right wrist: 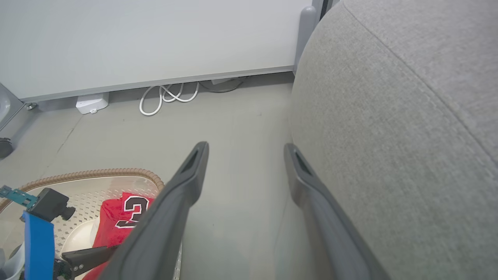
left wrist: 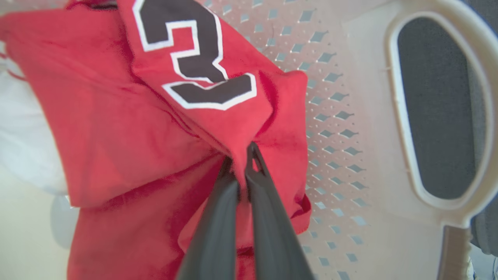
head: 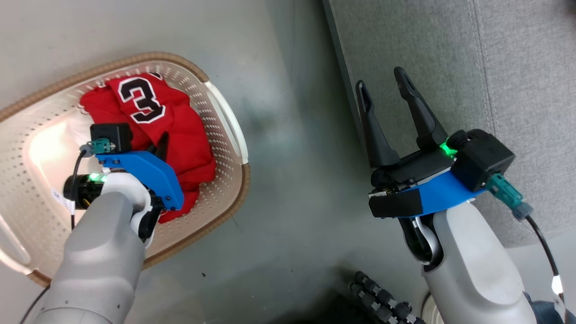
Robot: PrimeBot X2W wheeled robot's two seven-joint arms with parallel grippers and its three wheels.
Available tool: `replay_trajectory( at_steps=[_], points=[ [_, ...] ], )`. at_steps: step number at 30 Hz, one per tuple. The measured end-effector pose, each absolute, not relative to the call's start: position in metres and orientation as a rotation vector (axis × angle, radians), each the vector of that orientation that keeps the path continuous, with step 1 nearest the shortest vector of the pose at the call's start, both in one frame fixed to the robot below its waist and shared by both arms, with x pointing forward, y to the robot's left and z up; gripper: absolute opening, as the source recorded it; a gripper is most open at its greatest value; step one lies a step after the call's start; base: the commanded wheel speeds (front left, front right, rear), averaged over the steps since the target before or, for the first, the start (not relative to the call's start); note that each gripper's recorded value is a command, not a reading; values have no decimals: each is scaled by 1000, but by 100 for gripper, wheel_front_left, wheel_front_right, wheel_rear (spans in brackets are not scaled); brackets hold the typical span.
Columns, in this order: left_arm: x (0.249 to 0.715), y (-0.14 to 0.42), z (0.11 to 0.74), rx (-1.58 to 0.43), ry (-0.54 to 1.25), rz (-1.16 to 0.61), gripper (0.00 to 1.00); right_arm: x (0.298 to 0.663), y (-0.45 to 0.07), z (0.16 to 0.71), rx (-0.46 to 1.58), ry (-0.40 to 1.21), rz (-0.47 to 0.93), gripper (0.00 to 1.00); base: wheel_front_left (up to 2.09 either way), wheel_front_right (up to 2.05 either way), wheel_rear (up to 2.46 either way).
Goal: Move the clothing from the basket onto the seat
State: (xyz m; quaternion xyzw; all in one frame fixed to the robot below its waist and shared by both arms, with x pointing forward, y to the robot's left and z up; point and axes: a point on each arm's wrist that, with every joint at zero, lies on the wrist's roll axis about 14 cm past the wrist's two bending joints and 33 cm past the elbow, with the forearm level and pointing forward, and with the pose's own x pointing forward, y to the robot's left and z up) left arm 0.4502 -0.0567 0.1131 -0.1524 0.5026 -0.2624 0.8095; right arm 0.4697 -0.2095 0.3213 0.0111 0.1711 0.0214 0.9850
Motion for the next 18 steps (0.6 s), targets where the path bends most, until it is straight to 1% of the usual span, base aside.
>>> replay_trajectory(
  at_steps=[4,10,14,18],
  points=[
    [456,-55,137,-313,1025,-573,0,472,-205,331,-2,330,64,100,0,0,0],
    [462,-61,193,-278,911,-632,0,471,-197,355,-20,298,87,100,0,0,0],
    [458,-67,236,-250,831,-683,0,461,-189,374,-28,287,101,100,0,0,0],
    [459,-74,288,-221,714,-739,0,452,-179,396,-28,259,123,100,0,0,0]
  ],
)
